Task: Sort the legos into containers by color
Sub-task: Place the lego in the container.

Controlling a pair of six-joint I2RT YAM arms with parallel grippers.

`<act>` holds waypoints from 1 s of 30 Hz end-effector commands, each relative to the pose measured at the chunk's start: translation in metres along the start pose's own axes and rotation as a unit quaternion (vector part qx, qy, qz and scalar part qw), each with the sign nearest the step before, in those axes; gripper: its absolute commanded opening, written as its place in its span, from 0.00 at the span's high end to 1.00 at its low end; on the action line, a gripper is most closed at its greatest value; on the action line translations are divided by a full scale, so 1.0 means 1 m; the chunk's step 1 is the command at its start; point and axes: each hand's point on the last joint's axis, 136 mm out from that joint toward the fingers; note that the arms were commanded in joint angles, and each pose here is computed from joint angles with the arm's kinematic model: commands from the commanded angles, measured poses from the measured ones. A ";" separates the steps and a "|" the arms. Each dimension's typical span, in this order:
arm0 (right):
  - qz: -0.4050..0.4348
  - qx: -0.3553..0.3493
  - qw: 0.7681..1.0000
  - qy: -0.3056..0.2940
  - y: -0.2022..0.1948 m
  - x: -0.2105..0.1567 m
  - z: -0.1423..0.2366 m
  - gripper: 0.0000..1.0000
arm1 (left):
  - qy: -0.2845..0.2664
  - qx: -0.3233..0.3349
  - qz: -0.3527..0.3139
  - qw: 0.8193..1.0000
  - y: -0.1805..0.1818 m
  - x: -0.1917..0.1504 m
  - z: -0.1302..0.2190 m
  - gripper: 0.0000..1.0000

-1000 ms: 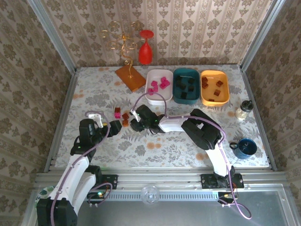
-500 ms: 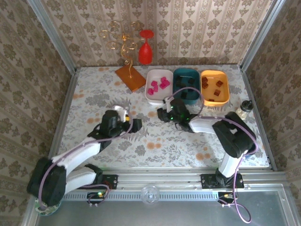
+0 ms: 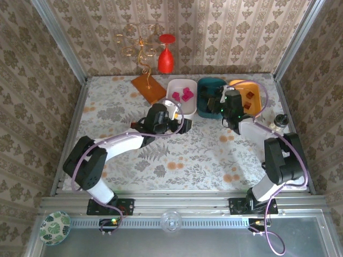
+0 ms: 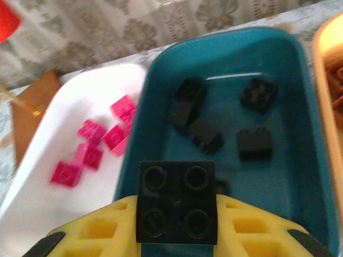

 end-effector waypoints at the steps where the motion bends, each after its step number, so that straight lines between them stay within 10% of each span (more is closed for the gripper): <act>1: -0.006 -0.023 0.998 0.058 -0.005 -0.015 -0.027 0.68 | -0.012 -0.030 -0.008 0.999 -0.017 0.017 -0.005 0.12; 16: -0.029 -0.006 0.991 0.134 0.003 -0.038 -0.080 0.51 | -0.005 -0.021 0.002 1.000 -0.007 0.030 -0.037 0.11; 30: 0.021 0.075 0.996 0.033 0.061 0.010 0.014 0.28 | -0.047 0.043 0.047 0.997 0.051 0.039 0.042 0.10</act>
Point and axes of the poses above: each hand's point on the last joint's axis, 136 mm out from that joint toward the fingers, its own z axis back along the fingers, its own y axis along the line the jaws close on, x = y × z, and after that the axes turned 7 degrees about z, right-handed
